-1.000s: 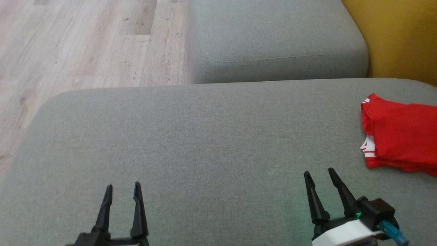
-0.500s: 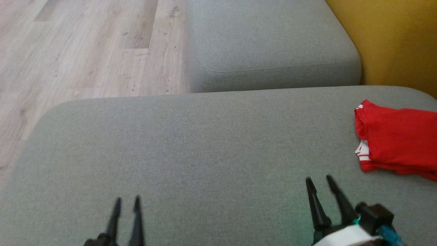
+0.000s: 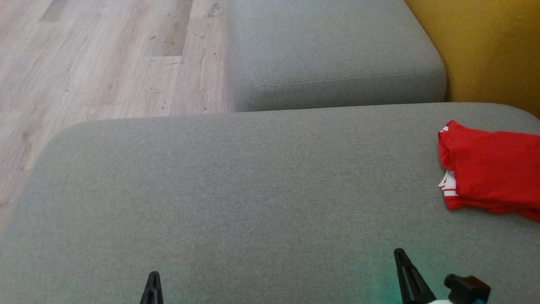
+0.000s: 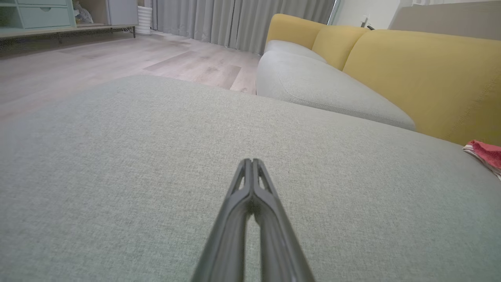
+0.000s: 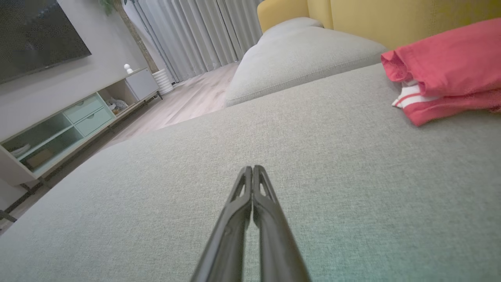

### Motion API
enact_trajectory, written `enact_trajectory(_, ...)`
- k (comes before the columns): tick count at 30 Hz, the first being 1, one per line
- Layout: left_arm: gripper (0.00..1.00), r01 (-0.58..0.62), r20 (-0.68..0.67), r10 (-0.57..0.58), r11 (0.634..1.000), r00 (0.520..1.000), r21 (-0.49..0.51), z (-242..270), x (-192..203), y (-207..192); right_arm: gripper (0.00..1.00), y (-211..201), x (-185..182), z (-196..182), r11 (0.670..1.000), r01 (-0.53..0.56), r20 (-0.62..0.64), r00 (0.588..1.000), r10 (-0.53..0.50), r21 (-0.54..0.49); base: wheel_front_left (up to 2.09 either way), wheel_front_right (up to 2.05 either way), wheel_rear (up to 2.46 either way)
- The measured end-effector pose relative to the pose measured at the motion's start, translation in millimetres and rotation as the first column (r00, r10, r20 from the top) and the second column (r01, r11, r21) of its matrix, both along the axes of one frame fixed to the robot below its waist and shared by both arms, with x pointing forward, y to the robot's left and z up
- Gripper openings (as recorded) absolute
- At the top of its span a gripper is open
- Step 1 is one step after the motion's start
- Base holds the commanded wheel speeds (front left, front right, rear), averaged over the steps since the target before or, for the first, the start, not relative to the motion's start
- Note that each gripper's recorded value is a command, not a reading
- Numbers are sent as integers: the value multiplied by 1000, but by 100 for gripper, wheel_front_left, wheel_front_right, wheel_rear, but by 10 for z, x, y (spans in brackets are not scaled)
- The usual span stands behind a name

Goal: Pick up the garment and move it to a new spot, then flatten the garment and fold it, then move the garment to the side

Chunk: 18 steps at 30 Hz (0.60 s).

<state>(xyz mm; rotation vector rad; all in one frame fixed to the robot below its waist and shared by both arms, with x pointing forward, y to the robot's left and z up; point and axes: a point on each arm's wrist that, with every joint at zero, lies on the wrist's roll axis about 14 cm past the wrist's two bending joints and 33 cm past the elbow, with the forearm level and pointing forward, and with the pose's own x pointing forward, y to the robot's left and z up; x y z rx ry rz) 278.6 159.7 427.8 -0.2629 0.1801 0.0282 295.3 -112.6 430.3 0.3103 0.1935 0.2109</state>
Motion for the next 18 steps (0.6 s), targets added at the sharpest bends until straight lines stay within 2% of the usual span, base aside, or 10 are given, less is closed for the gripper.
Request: enact_trajectory(18,0,-66,-39,60,980,997,-187,1,134,91,0,-161,118,26,979,104,-57,994,-95,177,0,0,0)
